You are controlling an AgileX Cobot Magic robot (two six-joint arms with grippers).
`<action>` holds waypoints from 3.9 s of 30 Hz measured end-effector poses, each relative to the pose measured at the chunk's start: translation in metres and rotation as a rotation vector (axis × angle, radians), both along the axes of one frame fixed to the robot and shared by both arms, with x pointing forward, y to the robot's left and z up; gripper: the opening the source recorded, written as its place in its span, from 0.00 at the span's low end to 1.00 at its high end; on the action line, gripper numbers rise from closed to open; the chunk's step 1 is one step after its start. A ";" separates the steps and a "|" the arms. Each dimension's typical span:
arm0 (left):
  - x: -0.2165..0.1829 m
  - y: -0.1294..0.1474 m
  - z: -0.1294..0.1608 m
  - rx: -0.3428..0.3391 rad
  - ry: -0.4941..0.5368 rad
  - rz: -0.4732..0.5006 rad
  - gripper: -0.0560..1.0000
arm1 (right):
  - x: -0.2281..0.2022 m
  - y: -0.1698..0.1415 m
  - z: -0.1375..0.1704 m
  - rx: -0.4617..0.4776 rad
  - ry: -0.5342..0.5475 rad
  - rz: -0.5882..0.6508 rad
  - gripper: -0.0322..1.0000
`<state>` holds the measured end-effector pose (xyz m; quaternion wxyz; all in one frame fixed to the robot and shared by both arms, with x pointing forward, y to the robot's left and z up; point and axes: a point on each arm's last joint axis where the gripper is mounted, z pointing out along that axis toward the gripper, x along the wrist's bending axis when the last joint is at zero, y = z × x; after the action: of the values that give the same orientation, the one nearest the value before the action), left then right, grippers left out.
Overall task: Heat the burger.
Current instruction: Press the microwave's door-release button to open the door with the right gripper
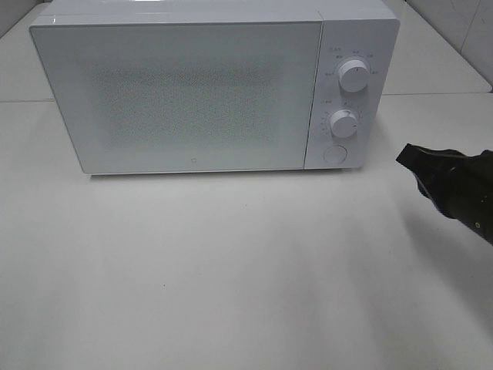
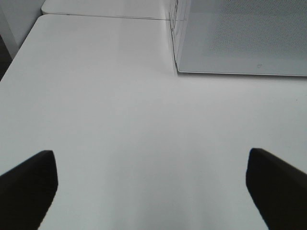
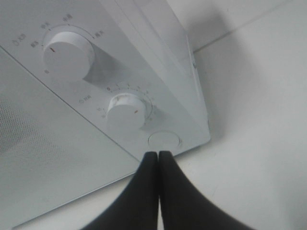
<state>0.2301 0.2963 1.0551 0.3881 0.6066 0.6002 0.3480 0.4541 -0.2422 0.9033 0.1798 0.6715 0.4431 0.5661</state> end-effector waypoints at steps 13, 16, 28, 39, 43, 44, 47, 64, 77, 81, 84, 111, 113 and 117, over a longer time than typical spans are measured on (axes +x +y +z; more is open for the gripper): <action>0.000 0.000 0.000 0.000 0.000 0.000 0.99 | 0.003 0.007 -0.008 0.405 0.145 -0.127 0.05; 0.000 0.000 0.000 0.000 0.000 0.000 0.99 | 0.012 0.008 -0.005 0.449 0.150 -0.145 0.05; 0.000 0.000 0.000 0.000 0.000 0.000 0.99 | 0.041 0.015 -0.008 0.521 0.246 -0.233 0.05; 0.000 0.000 0.000 0.000 0.000 0.000 0.99 | 0.057 0.049 -0.031 0.619 0.320 -0.217 0.05; 0.000 0.000 0.000 0.000 0.000 0.000 0.99 | 0.068 0.058 -0.033 0.634 0.315 -0.215 0.05; 0.000 0.000 0.000 0.000 0.000 0.000 0.99 | 0.068 0.058 -0.033 0.634 0.315 -0.215 0.05; 0.000 0.000 0.000 0.000 0.000 0.000 0.99 | 0.073 0.060 -0.035 0.633 0.326 -0.228 0.05; 0.000 0.000 0.000 0.000 0.000 0.000 0.99 | 0.094 0.063 -0.048 0.642 0.362 -0.319 0.05; 0.000 0.000 0.000 0.000 0.000 0.000 0.99 | 0.107 0.066 -0.051 0.632 0.344 -0.336 0.05; 0.000 0.000 0.000 0.000 0.000 0.000 0.99 | 0.109 0.067 -0.053 0.631 0.349 -0.340 0.05; 0.000 0.000 0.000 0.000 0.000 0.000 0.99 | 0.110 0.067 -0.054 0.632 0.349 -0.342 0.05; 0.000 0.000 0.000 0.001 0.000 0.001 0.99 | 0.118 0.064 -0.053 0.615 0.327 -0.370 0.05; 0.000 0.000 0.000 0.001 0.000 0.001 0.99 | 0.118 0.064 -0.053 0.615 0.327 -0.370 0.05; 0.000 0.000 0.000 0.001 0.000 0.001 0.99 | 0.118 0.064 -0.053 0.615 0.323 -0.364 0.05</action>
<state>0.2301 0.2964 1.0551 0.3877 0.6066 0.6003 0.3484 0.5723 -0.1778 0.8506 -0.0043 0.8421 0.1488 0.5184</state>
